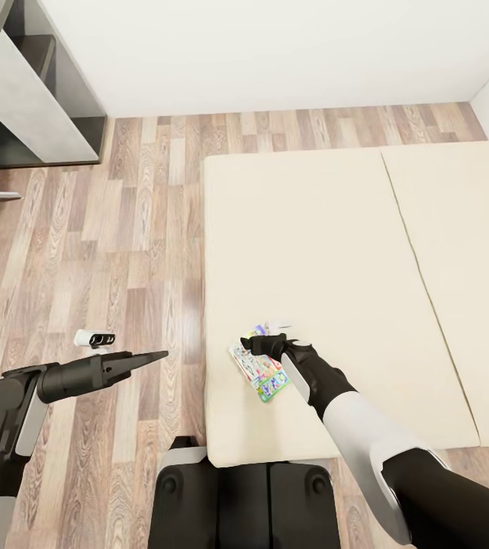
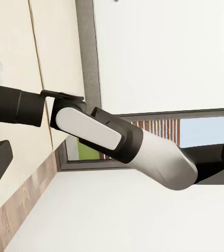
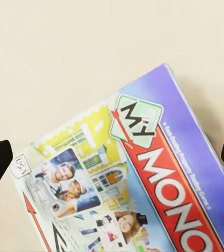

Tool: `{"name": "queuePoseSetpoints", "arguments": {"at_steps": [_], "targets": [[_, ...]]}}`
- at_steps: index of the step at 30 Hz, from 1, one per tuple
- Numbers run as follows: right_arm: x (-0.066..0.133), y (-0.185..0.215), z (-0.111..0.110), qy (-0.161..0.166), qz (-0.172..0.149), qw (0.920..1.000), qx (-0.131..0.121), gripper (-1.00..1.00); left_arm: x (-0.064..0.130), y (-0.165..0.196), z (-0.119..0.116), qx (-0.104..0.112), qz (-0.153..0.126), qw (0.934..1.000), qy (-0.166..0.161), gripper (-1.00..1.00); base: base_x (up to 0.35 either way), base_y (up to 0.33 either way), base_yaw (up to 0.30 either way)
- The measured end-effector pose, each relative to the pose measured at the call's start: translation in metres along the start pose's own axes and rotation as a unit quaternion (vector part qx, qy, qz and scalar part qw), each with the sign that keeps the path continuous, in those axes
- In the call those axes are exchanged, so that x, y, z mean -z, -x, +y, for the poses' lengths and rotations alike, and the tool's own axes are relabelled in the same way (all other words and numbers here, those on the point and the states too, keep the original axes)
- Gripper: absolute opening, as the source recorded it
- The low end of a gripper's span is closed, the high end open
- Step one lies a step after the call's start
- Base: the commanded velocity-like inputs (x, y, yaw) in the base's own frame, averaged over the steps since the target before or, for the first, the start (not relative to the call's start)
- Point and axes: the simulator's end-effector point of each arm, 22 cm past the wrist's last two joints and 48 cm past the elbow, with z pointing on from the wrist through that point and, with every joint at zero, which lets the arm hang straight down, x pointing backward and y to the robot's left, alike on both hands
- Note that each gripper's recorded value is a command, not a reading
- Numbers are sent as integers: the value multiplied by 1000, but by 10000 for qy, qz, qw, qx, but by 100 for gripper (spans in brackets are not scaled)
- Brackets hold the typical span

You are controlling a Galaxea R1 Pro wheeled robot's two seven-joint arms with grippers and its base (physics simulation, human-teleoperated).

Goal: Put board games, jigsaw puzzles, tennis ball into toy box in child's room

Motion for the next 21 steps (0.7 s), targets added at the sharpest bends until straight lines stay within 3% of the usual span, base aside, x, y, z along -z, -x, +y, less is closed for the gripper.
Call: {"name": "queuePoseSetpoints", "arguments": {"at_steps": [6, 16, 21], "targets": [[0, -5, 0, -3, 114, 9999, -15, 100, 0, 0, 0, 0, -1, 10000, -2, 100, 0, 0, 0], [2, -30, 0, 0, 673, 9977, -81, 100, -1, 0, 0, 0, 3, 10000, -10, 100, 0, 0, 0], [2, -33, 0, 7, 747, 9972, -94, 100, -1, 0, 0, 3, 4, 10000, -10, 100, 0, 0, 0]]}}
